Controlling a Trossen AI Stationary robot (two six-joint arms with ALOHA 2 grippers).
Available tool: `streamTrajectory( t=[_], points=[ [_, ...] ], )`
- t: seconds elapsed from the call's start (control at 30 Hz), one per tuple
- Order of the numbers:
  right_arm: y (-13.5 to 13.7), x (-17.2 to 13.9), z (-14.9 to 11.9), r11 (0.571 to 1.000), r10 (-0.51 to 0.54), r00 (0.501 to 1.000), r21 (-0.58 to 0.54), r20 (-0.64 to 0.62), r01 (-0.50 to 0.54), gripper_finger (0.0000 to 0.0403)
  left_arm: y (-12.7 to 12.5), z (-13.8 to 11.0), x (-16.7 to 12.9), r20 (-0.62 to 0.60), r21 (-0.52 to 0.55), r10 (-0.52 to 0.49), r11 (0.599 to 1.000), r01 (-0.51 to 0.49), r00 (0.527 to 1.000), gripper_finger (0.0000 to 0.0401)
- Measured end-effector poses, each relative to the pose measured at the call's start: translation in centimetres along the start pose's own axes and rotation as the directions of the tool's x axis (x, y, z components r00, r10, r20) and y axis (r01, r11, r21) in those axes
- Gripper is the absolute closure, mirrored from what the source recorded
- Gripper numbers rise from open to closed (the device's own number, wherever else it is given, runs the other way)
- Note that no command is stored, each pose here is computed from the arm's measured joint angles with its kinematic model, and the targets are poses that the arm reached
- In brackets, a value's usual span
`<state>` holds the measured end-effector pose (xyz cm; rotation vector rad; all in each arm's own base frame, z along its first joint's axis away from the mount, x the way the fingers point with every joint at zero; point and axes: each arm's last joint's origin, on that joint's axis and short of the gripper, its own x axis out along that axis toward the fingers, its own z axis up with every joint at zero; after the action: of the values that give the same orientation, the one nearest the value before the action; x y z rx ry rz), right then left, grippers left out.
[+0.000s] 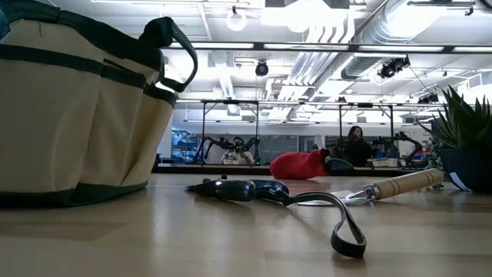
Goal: Pick & Place Garden tools in Gardening bag
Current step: Put the right green shears into the brown gardening bag
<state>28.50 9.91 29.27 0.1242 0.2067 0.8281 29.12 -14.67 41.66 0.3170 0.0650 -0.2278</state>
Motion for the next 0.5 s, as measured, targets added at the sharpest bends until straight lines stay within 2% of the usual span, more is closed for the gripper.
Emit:
streamTrajectory(
  t=[0.13,0.23,0.33,0.5],
  points=[
    [0.0,0.0,0.1,1.000,0.003,1.000,-0.009,0.014,-0.003,0.0365,-0.3,-0.6,1.3,0.002,0.000,-0.001,1.000,0.001,1.000,0.0072],
    [0.0,0.0,0.2,1.000,-0.005,1.000,-0.010,0.017,0.006,0.0365,-1.1,-1.4,2.7,0.013,0.009,-0.049,0.999,0.049,0.999,0.0072],
    [0.0,0.0,0.2,1.000,-0.023,1.000,-0.010,0.020,0.023,0.0365,-1.5,-1.6,3.8,0.050,0.047,-0.039,0.998,0.036,0.998,0.0072],
    [-0.1,0.0,0.2,0.999,-0.052,0.998,-0.005,0.020,0.052,0.0365,-1.6,-1.4,4.1,0.105,0.059,-0.059,0.997,0.053,0.993,0.0072]
  ],
)
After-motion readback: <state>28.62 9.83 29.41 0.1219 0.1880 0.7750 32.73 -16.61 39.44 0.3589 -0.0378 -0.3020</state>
